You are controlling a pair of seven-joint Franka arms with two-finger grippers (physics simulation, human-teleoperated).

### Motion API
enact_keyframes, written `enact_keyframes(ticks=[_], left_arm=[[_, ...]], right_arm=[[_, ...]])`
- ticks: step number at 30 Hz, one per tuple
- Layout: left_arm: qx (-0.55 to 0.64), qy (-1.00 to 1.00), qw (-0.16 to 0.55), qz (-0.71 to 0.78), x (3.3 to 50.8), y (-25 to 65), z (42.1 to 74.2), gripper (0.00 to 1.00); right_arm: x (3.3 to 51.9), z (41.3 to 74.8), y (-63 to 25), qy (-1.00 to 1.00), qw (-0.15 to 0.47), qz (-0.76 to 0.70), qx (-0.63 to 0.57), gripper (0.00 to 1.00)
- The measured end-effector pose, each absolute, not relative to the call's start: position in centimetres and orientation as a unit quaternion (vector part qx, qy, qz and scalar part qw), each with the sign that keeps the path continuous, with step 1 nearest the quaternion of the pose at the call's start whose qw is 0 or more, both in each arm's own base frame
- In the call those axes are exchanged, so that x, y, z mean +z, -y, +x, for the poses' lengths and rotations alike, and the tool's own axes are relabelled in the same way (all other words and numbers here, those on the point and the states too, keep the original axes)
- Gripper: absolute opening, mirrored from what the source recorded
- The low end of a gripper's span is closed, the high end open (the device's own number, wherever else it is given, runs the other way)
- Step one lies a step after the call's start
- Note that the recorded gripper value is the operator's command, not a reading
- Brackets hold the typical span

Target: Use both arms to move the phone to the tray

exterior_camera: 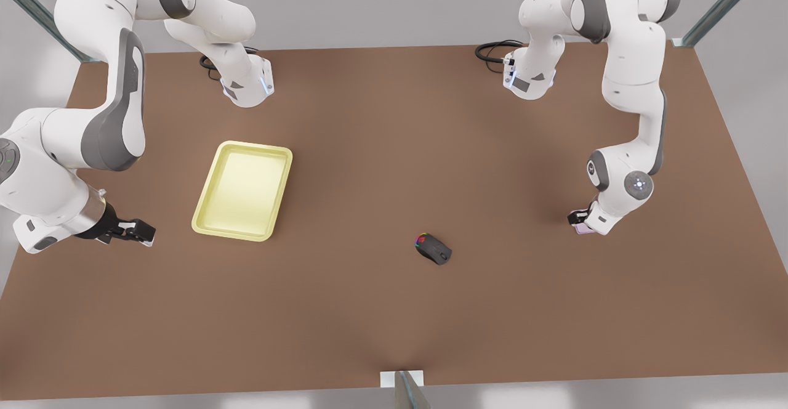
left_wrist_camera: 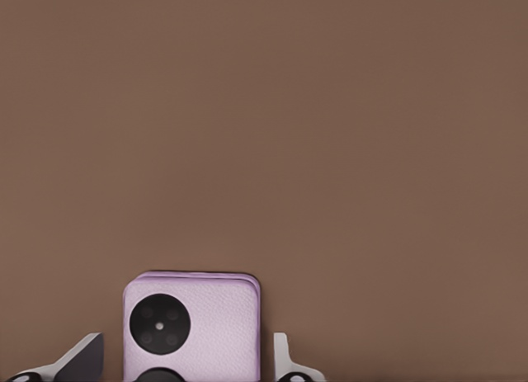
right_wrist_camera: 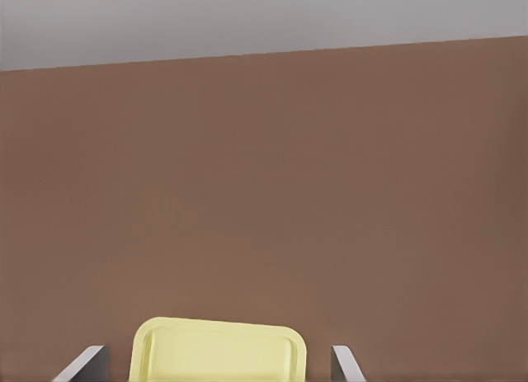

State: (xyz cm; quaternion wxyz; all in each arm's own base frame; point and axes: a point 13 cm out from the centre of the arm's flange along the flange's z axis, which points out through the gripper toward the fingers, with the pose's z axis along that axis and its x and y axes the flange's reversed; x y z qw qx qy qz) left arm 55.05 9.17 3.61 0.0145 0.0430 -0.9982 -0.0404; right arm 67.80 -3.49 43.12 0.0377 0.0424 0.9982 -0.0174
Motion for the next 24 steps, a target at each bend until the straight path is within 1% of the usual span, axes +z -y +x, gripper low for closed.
enact_keyframes(ticks=[2,3,4,7,12,21,24], left_arm=[[-0.041,0.998,0.016,0.038,3.3,-9.3,55.0,1.00],[-0.041,0.998,0.016,0.035,3.2,-9.3,55.0,0.98],[-0.041,0.998,0.016,0.032,3.1,-9.3,55.0,0.91],[-0.042,0.999,0.017,0.026,2.9,-9.3,54.9,0.82],[-0.043,0.999,0.017,0.018,2.8,-9.3,54.9,0.81],[-0.041,0.999,0.015,0.007,3.4,-8.9,55.2,0.81],[-0.038,0.999,0.004,-0.001,4.9,-8.0,56.7,0.81]], right_arm=[[43.6,67.7,3.8,-0.998,0.040,0.044,-0.018,1.00],[44.5,67.5,3.9,-0.998,0.045,0.046,-0.017,1.00],[45.7,67.3,3.8,-0.998,0.050,0.045,-0.017,1.00],[48.3,66.7,3.2,-0.997,0.057,0.042,-0.017,1.00],[50.0,65.1,0.9,-0.998,0.048,0.026,-0.014,1.00],[50.6,62.9,1.8,-0.999,0.020,0.036,-0.015,1.00],[50.6,62.5,2.4,-0.999,0.014,0.041,-0.016,1.00]])
